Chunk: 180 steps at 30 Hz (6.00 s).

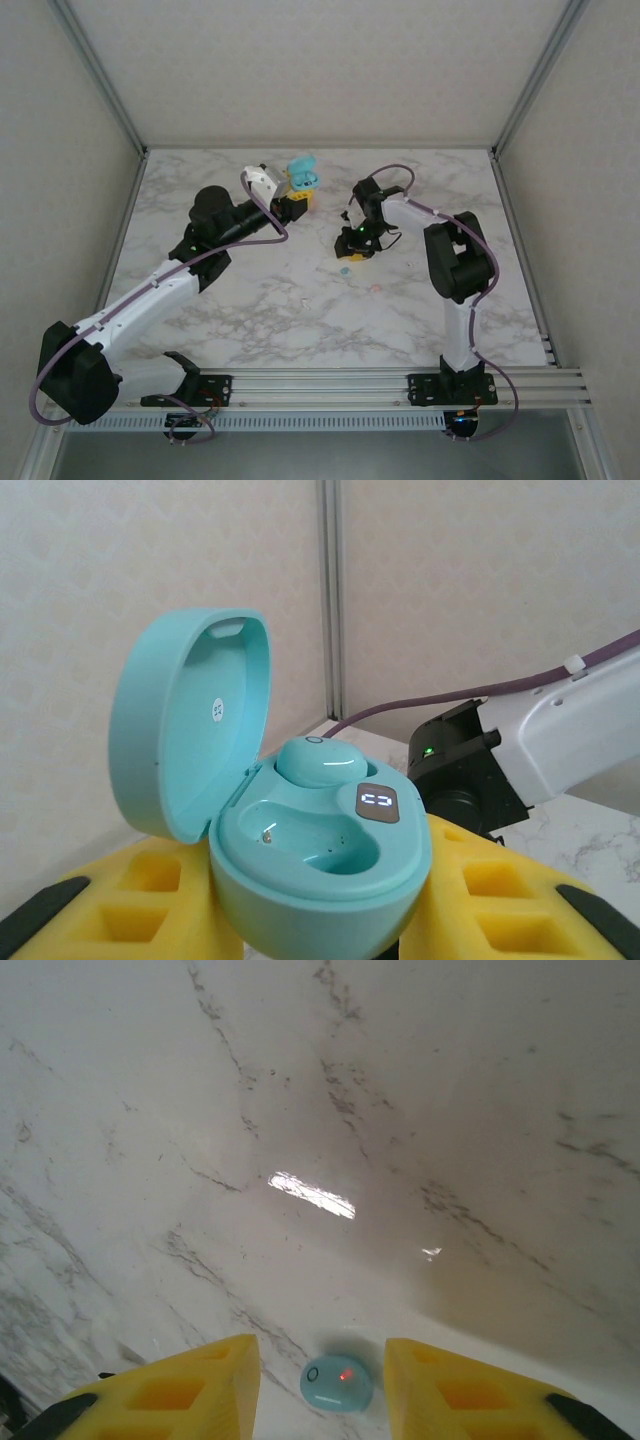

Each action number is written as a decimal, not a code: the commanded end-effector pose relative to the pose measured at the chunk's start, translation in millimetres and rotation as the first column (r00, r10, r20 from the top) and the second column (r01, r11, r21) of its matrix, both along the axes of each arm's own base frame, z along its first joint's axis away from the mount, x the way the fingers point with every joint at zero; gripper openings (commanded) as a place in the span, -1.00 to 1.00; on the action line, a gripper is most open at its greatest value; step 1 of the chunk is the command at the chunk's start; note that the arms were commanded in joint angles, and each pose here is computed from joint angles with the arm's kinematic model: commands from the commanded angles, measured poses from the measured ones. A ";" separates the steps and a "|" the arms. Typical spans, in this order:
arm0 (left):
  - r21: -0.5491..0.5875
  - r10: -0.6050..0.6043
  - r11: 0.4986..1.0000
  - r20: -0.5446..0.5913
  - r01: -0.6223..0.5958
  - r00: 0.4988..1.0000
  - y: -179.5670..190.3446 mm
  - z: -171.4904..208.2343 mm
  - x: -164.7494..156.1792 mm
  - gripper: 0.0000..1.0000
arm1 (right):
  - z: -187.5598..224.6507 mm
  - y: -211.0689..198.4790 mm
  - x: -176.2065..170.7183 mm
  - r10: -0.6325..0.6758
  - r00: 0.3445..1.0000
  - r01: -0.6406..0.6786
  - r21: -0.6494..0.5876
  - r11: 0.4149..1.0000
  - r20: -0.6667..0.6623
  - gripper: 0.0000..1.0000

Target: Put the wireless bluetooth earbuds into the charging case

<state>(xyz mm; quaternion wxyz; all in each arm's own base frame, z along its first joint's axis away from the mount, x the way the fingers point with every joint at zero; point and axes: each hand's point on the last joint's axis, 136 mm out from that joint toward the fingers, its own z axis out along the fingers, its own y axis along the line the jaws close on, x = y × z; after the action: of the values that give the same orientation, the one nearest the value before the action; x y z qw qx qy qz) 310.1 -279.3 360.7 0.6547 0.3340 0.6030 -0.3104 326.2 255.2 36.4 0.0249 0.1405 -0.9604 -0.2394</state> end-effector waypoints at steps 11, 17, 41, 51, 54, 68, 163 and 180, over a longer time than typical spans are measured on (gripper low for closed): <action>-0.003 -0.013 1.000 0.007 0.013 1.000 -5.2 4.1 3.3 -0.52 | -11.8 1.7 -28.6 0.112 0.992 -0.114 -0.020 0.993 -0.056 -0.30; -0.004 -0.018 1.000 0.001 0.018 1.000 -6.3 2.7 3.2 -0.52 | -8.6 2.3 -39.3 0.132 0.989 -0.133 -0.009 0.991 -0.072 -0.31; -0.005 -0.006 1.000 -0.002 0.006 1.000 -4.6 0.5 4.8 -0.51 | 14.4 -1.3 -48.3 0.153 0.988 -0.154 -0.050 0.987 -0.031 -0.30; -0.018 0.017 1.000 0.018 -0.016 1.000 1.9 8.1 1.2 -0.52 | 2.1 -2.8 -42.8 0.324 0.946 -0.313 -0.209 0.926 0.021 -0.31; -0.024 0.037 0.999 0.030 -0.037 0.999 7.1 11.6 -0.5 -0.51 | -0.7 1.4 -43.2 0.370 0.928 -0.353 -0.238 0.905 0.031 -0.31; -0.012 0.080 0.997 0.052 -0.080 0.995 20.6 16.5 -8.4 -0.51 | -16.3 4.6 -53.4 0.459 0.888 -0.448 -0.274 0.851 -0.023 -0.26; -0.013 0.056 0.998 0.029 -0.056 0.998 12.6 11.5 -3.3 -0.51 | -21.4 -20.3 -46.9 0.063 0.996 -0.082 -0.467 0.880 -0.057 -0.45; -0.013 0.051 0.999 0.026 -0.050 0.998 11.1 11.0 -2.8 -0.51 | -9.8 -22.1 -41.3 0.040 0.999 -0.040 -0.472 0.880 -0.009 -0.36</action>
<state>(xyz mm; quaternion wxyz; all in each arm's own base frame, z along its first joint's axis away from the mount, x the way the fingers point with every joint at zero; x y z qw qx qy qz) 309.1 -265.6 364.0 0.6669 0.3155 0.6114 -0.2861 294.2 236.6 15.9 0.0616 0.1543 -0.9861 -0.0081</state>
